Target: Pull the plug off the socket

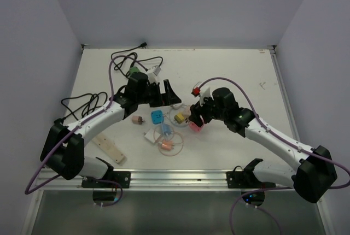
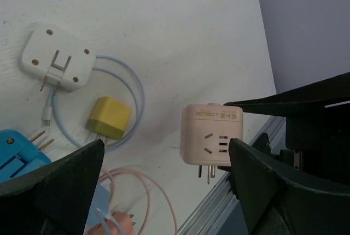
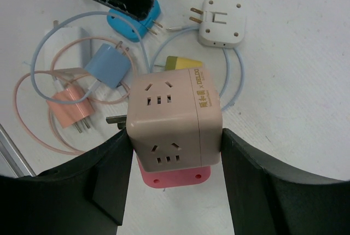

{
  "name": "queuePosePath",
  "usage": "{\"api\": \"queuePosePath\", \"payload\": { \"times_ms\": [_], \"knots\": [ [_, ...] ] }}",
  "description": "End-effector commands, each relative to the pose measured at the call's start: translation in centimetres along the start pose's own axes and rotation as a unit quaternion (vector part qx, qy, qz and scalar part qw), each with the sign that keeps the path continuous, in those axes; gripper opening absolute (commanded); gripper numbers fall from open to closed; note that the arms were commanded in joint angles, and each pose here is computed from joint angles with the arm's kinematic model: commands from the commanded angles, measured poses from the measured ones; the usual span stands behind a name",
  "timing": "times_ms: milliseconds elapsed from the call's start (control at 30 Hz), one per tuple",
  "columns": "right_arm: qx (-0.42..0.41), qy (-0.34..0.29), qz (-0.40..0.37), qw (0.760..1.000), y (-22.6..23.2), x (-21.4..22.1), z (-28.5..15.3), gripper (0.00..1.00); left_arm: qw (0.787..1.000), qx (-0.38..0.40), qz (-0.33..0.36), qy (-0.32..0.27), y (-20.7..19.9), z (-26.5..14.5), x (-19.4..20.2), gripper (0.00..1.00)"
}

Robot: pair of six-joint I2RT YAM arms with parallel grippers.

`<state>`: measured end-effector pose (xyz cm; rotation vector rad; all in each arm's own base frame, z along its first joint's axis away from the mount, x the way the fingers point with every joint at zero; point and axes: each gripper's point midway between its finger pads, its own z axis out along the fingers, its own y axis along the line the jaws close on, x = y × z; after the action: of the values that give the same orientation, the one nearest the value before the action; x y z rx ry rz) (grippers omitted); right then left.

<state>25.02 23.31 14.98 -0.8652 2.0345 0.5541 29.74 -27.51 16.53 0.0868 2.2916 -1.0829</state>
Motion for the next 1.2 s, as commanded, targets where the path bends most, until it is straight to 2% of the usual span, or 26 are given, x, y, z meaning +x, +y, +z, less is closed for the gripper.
{"api": "queuePosePath", "payload": {
  "times_ms": [0, 267, 500, 800, 1000, 1033, 1067, 1133, 1167],
  "knots": [
    [-0.031, -0.079, -0.057, 0.995, 1.1, -5.4, 0.1, 0.00, 0.998, 0.057, -0.004, 0.006, -3.8, -0.5, -0.9, 0.99],
    [-0.037, -0.087, -0.094, 0.991, 1.9, -6.7, 0.9, 0.00, 0.997, 0.070, 0.003, 0.043, -5.4, 0.6, 0.4, 1.00],
    [-0.037, -0.094, -0.107, 0.989, 2.2, -7.4, 0.9, 0.00, 0.997, 0.037, -0.005, 0.073, -3.8, 2.0, 2.3, 0.99],
    [-0.035, -0.091, -0.116, 0.988, 2.6, -7.3, 1.3, 0.00, 0.996, 0.036, 0.005, 0.087, -4.2, 2.6, 3.2, 0.88],
    [-0.028, -0.091, -0.113, 0.989, 2.3, -7.3, 1.5, 0.00, 0.995, 0.033, 0.014, 0.094, -4.2, 2.8, 3.9, 0.68],
    [-0.028, -0.092, -0.112, 0.989, 2.4, -7.3, 1.5, 0.00, 0.995, 0.034, 0.015, 0.096, -4.3, 2.8, 4.1, 0.57],
    [-0.029, -0.092, -0.109, 0.989, 2.4, -7.3, 1.5, 0.00, 0.995, 0.037, 0.018, 0.092, -4.4, 2.7, 3.9, 0.52],
    [-0.029, -0.095, -0.107, 0.989, 2.5, -7.3, 1.5, 0.00, 0.995, 0.039, 0.022, 0.088, -4.5, 2.6, 3.8, 0.36],
    [-0.028, -0.096, -0.102, 0.990, 2.4, -7.3, 1.4, 0.00, 0.995, 0.041, 0.026, 0.084, -4.6, 2.5, 3.6, 0.31]
  ]
}}
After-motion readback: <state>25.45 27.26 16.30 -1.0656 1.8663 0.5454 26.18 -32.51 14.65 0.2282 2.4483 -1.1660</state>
